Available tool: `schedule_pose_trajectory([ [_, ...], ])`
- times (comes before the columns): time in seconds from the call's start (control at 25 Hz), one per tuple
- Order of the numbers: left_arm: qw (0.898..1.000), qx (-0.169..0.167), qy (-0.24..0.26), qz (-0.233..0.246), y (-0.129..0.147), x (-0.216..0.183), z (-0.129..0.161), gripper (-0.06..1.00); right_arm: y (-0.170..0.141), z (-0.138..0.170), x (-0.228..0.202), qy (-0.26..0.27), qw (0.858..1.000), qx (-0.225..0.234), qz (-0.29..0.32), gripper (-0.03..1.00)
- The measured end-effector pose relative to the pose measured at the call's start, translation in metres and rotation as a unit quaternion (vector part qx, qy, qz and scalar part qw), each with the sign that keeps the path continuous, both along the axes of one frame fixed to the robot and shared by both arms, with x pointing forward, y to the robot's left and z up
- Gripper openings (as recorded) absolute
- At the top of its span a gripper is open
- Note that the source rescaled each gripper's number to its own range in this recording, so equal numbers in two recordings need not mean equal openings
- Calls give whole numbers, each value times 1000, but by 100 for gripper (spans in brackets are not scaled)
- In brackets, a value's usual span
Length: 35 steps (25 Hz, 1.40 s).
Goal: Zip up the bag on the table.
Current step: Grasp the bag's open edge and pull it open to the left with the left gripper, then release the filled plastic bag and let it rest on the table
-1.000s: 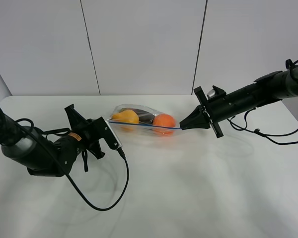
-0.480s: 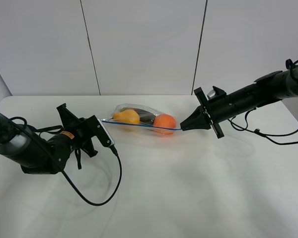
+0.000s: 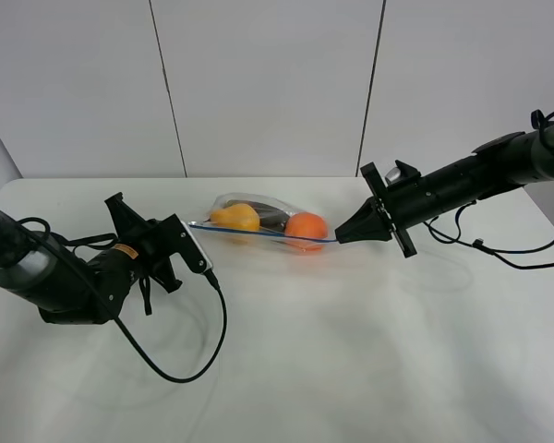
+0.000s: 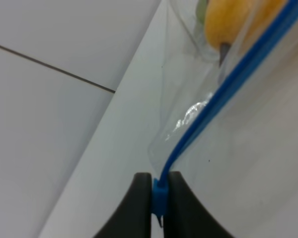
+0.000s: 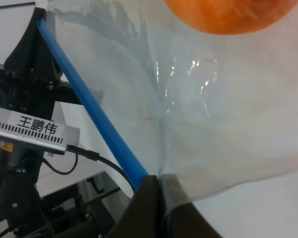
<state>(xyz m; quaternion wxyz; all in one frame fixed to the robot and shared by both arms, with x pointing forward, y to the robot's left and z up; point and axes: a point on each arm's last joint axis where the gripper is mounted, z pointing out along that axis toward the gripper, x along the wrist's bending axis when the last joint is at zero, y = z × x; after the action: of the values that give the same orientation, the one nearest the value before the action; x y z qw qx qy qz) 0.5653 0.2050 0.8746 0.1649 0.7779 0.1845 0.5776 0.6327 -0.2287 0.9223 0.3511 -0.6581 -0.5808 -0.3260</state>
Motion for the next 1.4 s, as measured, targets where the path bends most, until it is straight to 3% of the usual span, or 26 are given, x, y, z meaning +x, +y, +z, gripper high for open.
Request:
schedule_pose_trajectory([
  [0.08, 1000, -20, 2, 15, 2, 0, 0, 20, -1, -1, -1, 0, 1000, -6, 5, 0],
  [0.2, 999, -40, 3, 31, 8, 2, -1, 61, -1, -1, -1, 0, 1000, -8, 6, 0],
  [0.32, 997, -47, 6, 55, 22, 5, -3, 88, -1, -1, -1, 0, 1000, -8, 6, 0],
  [0.44, 993, -68, 4, 93, 44, 9, -3, 97, -1, -1, -1, 0, 1000, -8, 6, 0],
  [0.6, 975, -156, -4, 158, 71, 12, -3, 99, -1, -1, -1, 0, 1000, -8, 6, 0],
  [0.76, 941, -265, -6, 211, 91, 12, -5, 99, -1, -1, -1, 0, 1000, -8, 6, 0],
  [0.92, 902, -359, 36, 236, 103, 13, 1, 100, -1, -1, -1, 0, 1000, -8, 6, 0],
  [1.0, 883, -390, 70, 251, 110, 16, 9, 100, -1, -1, -1, 0, 1000, -8, 6, 0],
  [1.08, 869, -406, 103, 262, 116, 21, 21, 100, -1, -1, -1, 0, 1000, -8, 6, 0],
  [1.24, 844, -408, 204, 283, 115, 30, 43, 100, -2, -1, -1, 0, 1000, -8, 5, 0],
  [1.32, 824, -399, 273, 296, 111, 32, 51, 99, -2, -1, -1, 0, 1000, -8, 5, 0],
  [1.4, 791, -386, 356, 314, 107, 30, 57, 99, -2, -1, -1, 0, 1000, -8, 5, 0],
])
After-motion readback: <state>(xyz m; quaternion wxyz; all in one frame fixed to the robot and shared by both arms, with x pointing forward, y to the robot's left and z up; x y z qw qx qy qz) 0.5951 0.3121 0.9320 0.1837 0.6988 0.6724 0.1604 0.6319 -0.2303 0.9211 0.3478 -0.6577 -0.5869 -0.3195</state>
